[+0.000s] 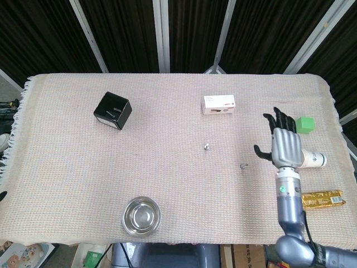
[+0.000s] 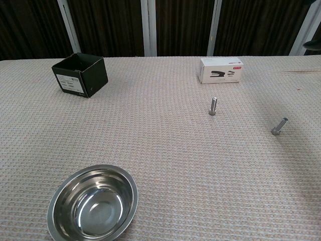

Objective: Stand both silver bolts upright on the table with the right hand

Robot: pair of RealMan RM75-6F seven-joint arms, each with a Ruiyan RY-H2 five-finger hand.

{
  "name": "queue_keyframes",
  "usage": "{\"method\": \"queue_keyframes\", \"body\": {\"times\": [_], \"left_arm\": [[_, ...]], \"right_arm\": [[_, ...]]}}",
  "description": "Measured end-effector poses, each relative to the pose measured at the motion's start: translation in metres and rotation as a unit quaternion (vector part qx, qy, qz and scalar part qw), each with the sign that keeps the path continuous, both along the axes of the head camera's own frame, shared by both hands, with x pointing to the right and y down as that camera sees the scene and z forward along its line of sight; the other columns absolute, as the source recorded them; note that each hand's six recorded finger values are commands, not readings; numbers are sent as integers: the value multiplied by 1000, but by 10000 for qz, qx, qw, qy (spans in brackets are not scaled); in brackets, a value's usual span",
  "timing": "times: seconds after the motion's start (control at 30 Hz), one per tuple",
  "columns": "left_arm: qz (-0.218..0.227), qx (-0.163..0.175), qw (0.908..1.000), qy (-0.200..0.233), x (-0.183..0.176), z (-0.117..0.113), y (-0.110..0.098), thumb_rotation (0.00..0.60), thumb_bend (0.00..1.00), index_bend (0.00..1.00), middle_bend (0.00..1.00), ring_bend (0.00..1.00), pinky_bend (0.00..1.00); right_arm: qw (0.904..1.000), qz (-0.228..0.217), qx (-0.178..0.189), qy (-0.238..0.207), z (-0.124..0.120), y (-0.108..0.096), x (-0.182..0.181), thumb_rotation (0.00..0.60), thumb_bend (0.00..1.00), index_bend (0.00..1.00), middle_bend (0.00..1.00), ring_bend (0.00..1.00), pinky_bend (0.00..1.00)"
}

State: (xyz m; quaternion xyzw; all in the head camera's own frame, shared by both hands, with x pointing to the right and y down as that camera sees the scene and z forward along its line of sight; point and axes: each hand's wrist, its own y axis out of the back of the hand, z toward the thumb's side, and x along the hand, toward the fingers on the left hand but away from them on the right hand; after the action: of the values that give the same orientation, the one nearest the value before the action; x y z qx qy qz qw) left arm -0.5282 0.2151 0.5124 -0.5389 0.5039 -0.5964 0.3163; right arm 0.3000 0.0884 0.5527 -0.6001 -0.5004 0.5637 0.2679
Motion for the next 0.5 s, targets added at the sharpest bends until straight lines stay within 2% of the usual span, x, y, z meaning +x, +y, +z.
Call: {"method": "queue_keyframes", "body": {"times": [0.13, 0.3, 0.43, 0.5], "left_arm": [[39, -17, 10000, -33, 3, 1, 1, 600, 65, 206, 130, 20, 30], [78, -28, 9999, -62, 7, 2, 2, 600, 65, 200, 129, 19, 30], [65, 2, 10000, -64, 7, 0, 3, 600, 65, 189, 128, 20, 30], [32, 15, 10000, -72, 5, 0, 3, 600, 65, 188, 128, 20, 30]], "right_arm": [[9998, -92, 79, -148, -11, 31, 26, 600, 263, 178, 4, 7, 0], [9982, -478, 137, -346, -19, 73, 49, 600, 262, 171, 4, 7, 0], [9955, -913, 168, -204, -19, 106, 71, 600, 263, 139, 4, 7, 0], [9943, -1061, 35, -33, -15, 127, 87, 600, 263, 125, 4, 7, 0]]}}
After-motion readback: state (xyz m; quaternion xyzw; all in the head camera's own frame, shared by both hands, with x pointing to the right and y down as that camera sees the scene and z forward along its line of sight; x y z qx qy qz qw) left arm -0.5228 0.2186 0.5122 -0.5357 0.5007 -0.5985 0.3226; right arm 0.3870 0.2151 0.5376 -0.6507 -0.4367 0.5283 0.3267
